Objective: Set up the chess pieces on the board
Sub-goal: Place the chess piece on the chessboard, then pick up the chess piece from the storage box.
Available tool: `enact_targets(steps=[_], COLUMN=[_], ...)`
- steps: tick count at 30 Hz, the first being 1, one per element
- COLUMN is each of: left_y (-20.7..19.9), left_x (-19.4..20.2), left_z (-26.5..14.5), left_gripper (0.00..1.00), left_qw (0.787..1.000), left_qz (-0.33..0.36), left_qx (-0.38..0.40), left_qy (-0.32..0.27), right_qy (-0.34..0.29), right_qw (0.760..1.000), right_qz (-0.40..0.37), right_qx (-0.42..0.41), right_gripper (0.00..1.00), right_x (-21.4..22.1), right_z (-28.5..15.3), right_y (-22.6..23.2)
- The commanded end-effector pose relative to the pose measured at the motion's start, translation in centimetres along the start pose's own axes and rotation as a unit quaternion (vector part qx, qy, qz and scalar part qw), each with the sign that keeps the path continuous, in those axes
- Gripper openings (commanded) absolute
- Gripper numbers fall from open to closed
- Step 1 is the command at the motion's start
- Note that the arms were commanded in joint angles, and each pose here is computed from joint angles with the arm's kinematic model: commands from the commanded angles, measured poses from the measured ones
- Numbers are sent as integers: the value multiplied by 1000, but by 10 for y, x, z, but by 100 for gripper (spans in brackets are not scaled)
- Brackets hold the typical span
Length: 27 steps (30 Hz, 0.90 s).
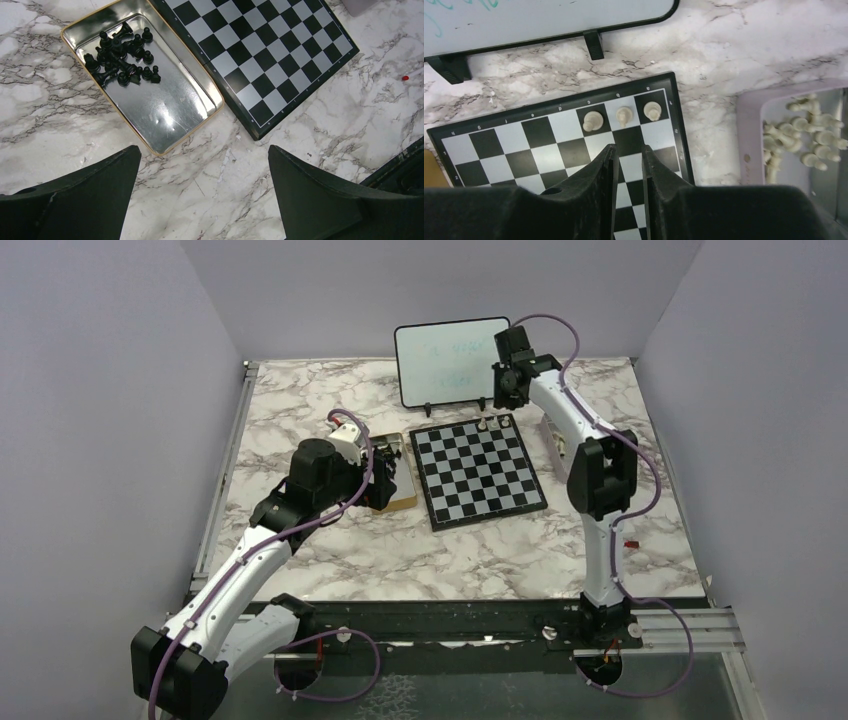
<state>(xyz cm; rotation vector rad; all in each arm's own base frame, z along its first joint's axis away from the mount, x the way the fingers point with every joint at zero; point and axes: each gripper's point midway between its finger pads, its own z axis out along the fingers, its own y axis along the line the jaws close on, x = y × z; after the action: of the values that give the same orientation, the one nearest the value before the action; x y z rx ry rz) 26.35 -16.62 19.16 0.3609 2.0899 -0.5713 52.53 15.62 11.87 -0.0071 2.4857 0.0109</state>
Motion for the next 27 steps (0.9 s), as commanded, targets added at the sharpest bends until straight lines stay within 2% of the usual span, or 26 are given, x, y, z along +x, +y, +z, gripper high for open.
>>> enact_targets(steps=[1,7,15,27], left_y=[0,-1,-2,0], left_x=[2,1,2,3], left_z=[-1,-3,-2,-1], left_gripper=[99,99,99,99], left_qw=[1000,1000,1000,1000], left_qz=[2,2,1,3], left_qx=[-2,1,5,-1], left_qy=[-1,-3,-1,-1], right_qy=[-36,-40,-38,-21], right_qw=[998,995,989,986], right_qz=[15,27,93,115], right_qx=[38,85,107,121], right_gripper=[28,26,26,26], right_x=[-16,-11,6,34], right_z=[-38,-55,-57,-27], right_y=[-31,-82,-155,-185])
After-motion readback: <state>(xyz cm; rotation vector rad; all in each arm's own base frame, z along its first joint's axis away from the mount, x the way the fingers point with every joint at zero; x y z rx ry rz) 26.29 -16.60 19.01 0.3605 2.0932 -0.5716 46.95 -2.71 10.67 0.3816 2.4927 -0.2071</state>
